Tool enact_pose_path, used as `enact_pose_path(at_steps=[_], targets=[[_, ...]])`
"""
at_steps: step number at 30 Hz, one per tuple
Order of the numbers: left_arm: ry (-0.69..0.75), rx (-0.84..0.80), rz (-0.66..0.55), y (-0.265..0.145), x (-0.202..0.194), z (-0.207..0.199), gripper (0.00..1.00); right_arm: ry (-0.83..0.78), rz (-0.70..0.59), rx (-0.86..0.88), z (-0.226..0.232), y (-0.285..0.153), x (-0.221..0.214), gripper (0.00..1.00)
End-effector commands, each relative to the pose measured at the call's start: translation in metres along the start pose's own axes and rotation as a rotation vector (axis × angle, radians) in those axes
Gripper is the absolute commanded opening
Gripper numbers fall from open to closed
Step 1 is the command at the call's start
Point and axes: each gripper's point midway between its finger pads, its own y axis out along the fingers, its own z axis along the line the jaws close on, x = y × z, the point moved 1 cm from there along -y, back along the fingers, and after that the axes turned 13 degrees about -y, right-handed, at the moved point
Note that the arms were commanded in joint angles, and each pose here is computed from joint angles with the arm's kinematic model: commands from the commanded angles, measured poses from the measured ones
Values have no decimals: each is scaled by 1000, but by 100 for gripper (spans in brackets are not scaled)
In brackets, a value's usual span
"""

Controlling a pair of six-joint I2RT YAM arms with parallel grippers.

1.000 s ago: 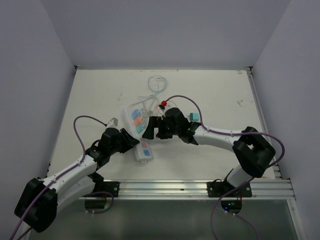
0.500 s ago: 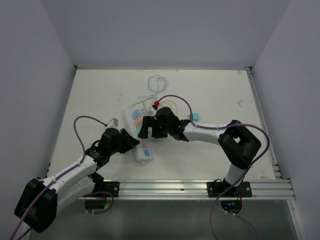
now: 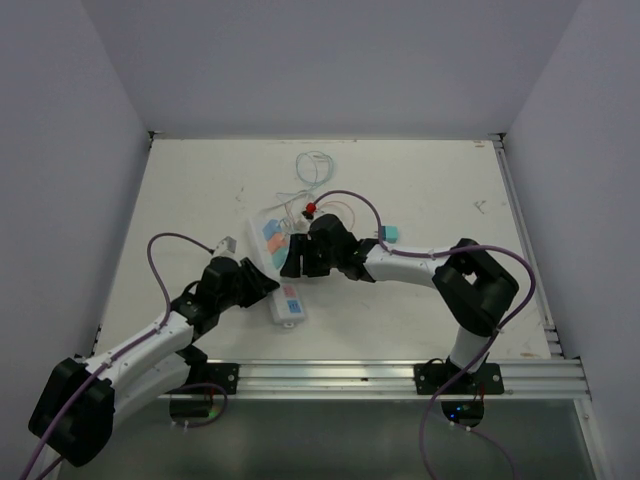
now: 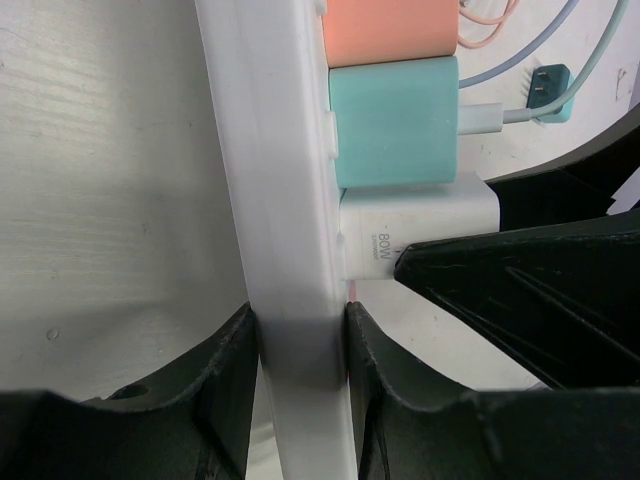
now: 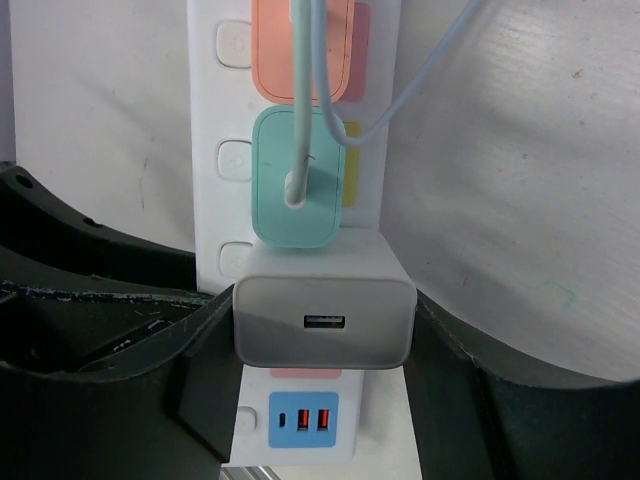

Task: Pull the plug off the socket

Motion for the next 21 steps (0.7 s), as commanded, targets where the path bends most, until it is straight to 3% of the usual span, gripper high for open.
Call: enact_pose_path(at_steps=[1, 4, 21], targets=[[27, 113, 2, -2, -5, 33, 0, -28, -52, 20, 10, -3, 16, 14], [20, 136, -20, -4, -2, 38, 0, -25, -51, 13, 7, -7, 14, 0], [-69, 283, -128, -16, 9, 69, 0, 25, -188, 70, 1, -41, 31, 0]])
